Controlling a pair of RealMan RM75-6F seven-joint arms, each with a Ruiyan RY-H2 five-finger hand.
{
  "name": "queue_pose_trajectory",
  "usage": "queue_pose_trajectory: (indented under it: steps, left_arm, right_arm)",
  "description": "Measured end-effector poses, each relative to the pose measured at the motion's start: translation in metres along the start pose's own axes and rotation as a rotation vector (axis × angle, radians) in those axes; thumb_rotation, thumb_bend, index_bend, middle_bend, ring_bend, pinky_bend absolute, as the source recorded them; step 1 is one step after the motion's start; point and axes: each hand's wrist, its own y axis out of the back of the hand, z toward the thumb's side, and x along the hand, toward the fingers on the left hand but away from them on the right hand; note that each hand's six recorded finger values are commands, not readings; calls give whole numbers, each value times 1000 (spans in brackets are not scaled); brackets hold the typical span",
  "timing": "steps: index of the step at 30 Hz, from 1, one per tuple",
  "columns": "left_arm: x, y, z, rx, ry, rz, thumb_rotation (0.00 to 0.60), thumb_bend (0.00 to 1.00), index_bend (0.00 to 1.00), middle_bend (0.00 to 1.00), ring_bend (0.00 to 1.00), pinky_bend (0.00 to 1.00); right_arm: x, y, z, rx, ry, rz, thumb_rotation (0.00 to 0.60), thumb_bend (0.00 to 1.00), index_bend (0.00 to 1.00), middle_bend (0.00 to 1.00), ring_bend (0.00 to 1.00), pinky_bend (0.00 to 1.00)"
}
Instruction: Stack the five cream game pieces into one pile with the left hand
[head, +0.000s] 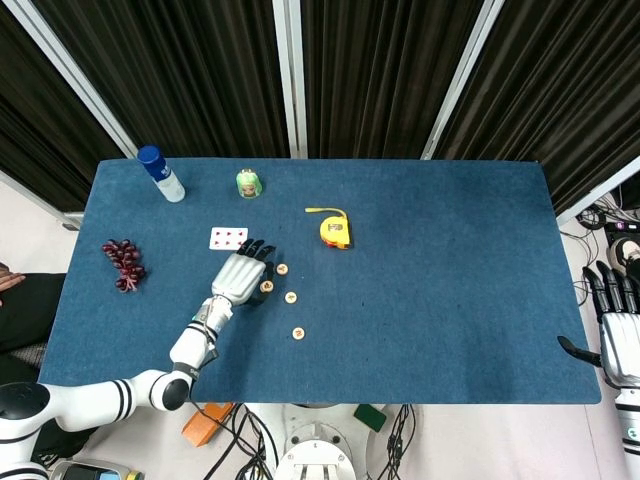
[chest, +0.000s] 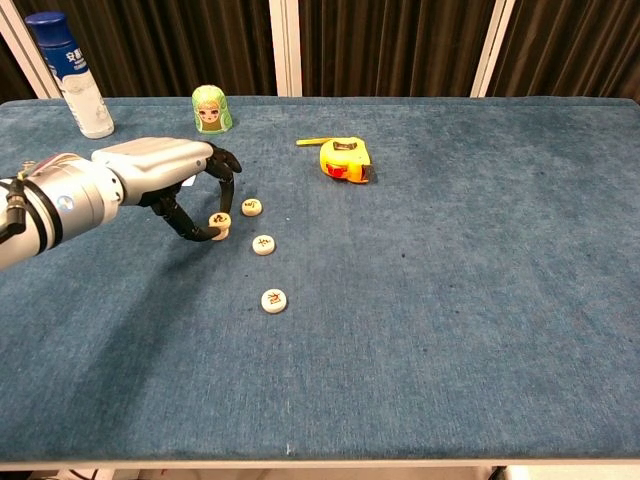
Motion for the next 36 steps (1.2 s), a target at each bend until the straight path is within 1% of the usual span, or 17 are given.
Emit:
queue_pose_trajectory:
  steps: [10, 20, 25, 29, 33, 36]
  left_arm:
    - [0, 1, -3, -1, 10, -3, 600, 332, 449, 88, 0, 0]
    - [0, -3, -5, -2, 15, -22, 600, 324, 423, 78, 0, 0]
    - [-1, -1, -4, -10, 13, -11, 600, 319, 352, 62, 0, 0]
    - [-5, 7, 6, -19, -19, 16, 600, 319, 350, 62, 0, 0]
    - [-10, 15, 27, -26, -81, 39, 600, 319, 350, 62, 0, 0]
    - [-9, 16, 41, -21, -119, 39, 600, 319, 350, 62, 0, 0]
  right_arm:
    - [0, 0, 1, 0, 0, 0, 600, 174, 0, 44, 0, 89]
    - [0, 0, -1, 0, -5, 2, 600, 173, 0, 44, 0, 89]
    - [0, 0, -1, 0, -6, 1, 600, 173, 0, 44, 0, 89]
    - [-1, 0, 0, 1, -3, -1, 600, 173, 0, 44, 0, 89]
    - [-1, 1, 1, 1, 1, -3, 600, 173, 0, 44, 0, 89]
    - [1, 1, 0, 1, -2, -3, 600, 173, 0, 44, 0, 89]
